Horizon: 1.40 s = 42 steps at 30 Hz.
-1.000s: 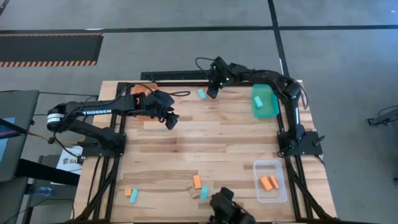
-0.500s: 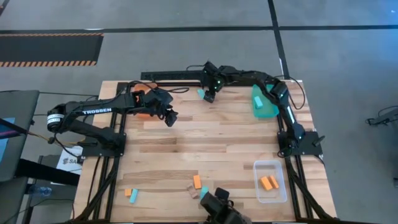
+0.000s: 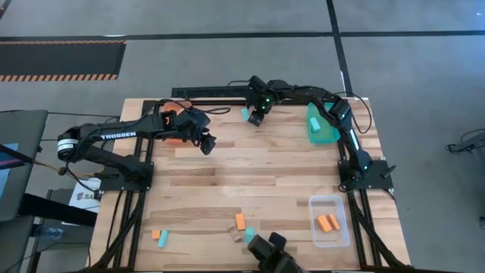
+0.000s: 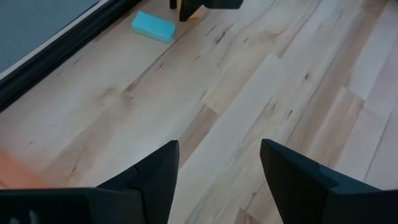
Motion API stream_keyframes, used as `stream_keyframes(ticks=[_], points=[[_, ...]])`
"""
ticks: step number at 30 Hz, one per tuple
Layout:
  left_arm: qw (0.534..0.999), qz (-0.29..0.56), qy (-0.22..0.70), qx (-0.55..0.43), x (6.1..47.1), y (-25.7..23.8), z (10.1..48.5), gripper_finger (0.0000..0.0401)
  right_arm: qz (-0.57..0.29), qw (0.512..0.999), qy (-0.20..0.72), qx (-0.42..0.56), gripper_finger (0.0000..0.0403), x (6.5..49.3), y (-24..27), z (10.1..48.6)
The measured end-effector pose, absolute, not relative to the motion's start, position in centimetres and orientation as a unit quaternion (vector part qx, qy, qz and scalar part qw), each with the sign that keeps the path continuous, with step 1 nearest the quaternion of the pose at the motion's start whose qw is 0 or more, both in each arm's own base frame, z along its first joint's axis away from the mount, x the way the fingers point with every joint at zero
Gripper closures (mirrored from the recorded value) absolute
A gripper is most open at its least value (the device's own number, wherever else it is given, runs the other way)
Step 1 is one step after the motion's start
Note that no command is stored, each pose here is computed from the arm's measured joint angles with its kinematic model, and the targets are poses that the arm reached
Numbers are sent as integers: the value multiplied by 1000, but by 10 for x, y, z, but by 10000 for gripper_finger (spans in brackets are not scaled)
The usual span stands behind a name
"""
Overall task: Sort & place blocks by color
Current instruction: Put the orange block into the white bin
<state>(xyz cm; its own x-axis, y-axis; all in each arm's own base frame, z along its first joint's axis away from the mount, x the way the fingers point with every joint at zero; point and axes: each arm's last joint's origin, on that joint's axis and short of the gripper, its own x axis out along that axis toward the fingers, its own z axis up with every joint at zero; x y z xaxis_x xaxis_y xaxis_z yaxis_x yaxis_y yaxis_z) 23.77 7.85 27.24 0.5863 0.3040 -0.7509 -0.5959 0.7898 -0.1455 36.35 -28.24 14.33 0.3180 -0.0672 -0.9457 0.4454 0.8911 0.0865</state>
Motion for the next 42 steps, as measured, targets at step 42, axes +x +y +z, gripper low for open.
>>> stream_keyframes(ticks=[42], points=[[917, 240, 222, -230, 239, 124, 295, 187, -114, 766, 455, 440, 267, 130, 78, 251]])
